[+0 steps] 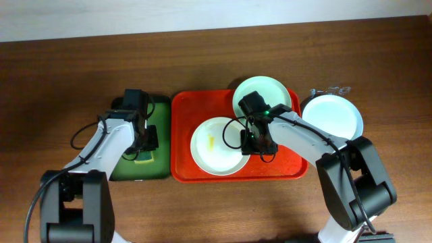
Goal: Clean dirty plates on tray and stack at the side
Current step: 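Grasp the sponge from the green tray with the left gripper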
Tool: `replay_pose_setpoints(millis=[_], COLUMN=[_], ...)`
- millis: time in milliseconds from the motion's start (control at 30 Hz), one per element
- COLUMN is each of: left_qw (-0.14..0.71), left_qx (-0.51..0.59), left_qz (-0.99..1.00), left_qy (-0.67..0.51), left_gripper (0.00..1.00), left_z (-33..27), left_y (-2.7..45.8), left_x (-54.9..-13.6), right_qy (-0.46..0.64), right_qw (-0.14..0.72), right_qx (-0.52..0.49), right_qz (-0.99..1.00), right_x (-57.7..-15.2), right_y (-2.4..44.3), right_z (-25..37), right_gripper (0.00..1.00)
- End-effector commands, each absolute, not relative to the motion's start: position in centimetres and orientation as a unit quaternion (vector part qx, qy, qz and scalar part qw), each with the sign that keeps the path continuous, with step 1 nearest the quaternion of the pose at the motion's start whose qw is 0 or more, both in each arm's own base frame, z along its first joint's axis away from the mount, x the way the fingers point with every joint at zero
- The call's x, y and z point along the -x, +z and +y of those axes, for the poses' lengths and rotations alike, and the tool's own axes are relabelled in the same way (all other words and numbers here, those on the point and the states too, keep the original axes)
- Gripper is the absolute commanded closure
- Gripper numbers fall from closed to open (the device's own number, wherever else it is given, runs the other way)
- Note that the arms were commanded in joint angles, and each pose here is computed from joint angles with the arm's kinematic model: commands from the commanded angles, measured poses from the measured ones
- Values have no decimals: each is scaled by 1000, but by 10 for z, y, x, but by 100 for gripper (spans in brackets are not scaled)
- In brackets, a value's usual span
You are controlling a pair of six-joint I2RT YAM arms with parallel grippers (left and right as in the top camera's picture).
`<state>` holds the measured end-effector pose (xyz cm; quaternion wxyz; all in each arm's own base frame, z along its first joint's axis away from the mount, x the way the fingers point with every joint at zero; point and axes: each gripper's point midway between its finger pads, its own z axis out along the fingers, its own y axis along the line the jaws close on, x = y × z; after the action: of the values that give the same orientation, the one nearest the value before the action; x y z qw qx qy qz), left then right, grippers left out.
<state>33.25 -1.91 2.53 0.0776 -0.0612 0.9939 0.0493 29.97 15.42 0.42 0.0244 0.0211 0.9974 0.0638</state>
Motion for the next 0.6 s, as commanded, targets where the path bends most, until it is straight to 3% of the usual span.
replay_pose_setpoints(millis=[0,67,167,300,333,367,400,467,567], left_qw=[79,85,86,86,97,123,156,240,294], left_qx=[69,70,70,69,70,72,73,72,73], left_qz=[993,991,991,992,991,988,984,967,953], left_qy=[57,70,68,61,58,54,50,36,17], left_gripper=[64,64,73,100,100,100,100,100,100], left_z=[-15,-10,-10,-12,-13,-13,-13,-14,-16], left_y=[22,15,5,7,13,29,49,105,150], left_x=[-335,-333,-328,-328,-331,-337,-343,-350,-341], right_qy=[57,57,57,58,58,59,59,60,99], right_qw=[33,32,33,34,36,38,38,37,18], right_qx=[-20,-20,-20,-20,-20,-19,-20,-20,-17], right_qz=[998,998,998,998,997,997,997,997,995], right_x=[-301,-301,-301,-302,-303,-304,-304,-304,-297], right_y=[6,6,6,6,6,6,6,6,8], right_z=[152,152,152,153,153,154,154,154,167], right_gripper=[53,52,53,52,50,40,40,94,96])
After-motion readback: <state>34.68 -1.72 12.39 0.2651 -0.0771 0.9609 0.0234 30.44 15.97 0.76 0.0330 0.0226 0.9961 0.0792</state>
